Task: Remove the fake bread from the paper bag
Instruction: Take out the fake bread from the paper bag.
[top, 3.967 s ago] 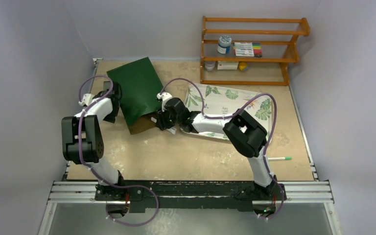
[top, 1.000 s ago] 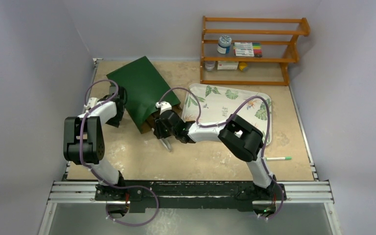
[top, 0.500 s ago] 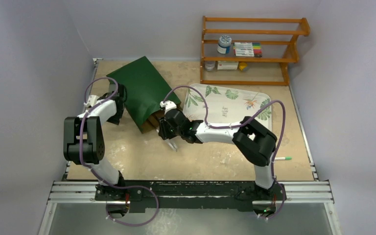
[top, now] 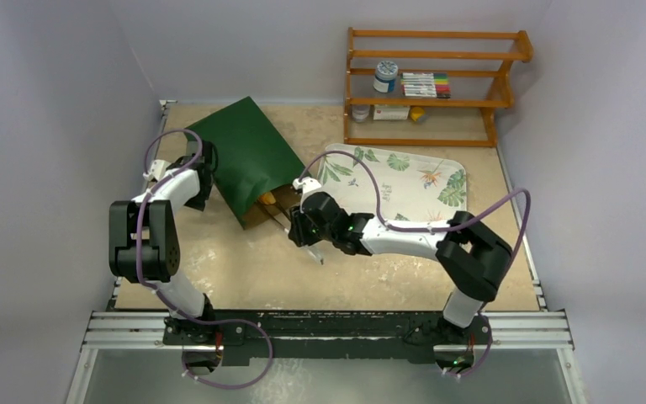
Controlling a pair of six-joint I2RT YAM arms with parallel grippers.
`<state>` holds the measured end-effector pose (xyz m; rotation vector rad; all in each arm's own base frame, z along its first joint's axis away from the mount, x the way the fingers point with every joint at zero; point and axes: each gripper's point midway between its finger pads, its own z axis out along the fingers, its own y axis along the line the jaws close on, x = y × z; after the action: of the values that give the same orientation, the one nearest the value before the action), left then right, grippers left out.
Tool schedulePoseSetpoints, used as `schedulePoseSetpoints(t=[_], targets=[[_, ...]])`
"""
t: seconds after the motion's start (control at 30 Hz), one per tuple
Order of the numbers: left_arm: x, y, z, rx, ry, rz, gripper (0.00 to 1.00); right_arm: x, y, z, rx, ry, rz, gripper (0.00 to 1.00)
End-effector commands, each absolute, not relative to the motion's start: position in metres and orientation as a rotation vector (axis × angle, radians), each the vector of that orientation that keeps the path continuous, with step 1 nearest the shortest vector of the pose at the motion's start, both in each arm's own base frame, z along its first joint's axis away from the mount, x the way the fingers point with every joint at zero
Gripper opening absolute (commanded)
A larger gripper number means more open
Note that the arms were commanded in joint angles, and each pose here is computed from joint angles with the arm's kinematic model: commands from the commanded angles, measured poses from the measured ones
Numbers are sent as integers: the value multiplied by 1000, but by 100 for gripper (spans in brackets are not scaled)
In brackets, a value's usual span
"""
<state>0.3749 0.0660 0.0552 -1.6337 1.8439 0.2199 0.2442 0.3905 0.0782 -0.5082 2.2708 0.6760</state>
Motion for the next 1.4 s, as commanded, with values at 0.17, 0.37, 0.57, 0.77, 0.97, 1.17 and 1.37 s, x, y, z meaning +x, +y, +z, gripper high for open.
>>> schedulePoseSetpoints(t=[0.17,0.37,0.57,0.77,0.97,1.17,1.37], targets=[[388,66,68,-1634,1801,188,59,241,375,129,-473,2156,728,3],[388,64,64,-1640,1803,185,59,233,363,121,-479,2176,716,0],[388,58,58,-1641,1811,180,59,231,369,89,-521,2221,685,0],[389,58,57,-1636,1809,187,59,228,364,106,-479,2208,693,0],[392,59,54,-1632,1814,192,59,225,350,144,-440,2164,702,0],[396,59,54,-1624,1819,199,59,216,334,161,-403,2156,723,0],[397,60,54,-1621,1824,206,59,213,322,171,-370,2158,711,0]])
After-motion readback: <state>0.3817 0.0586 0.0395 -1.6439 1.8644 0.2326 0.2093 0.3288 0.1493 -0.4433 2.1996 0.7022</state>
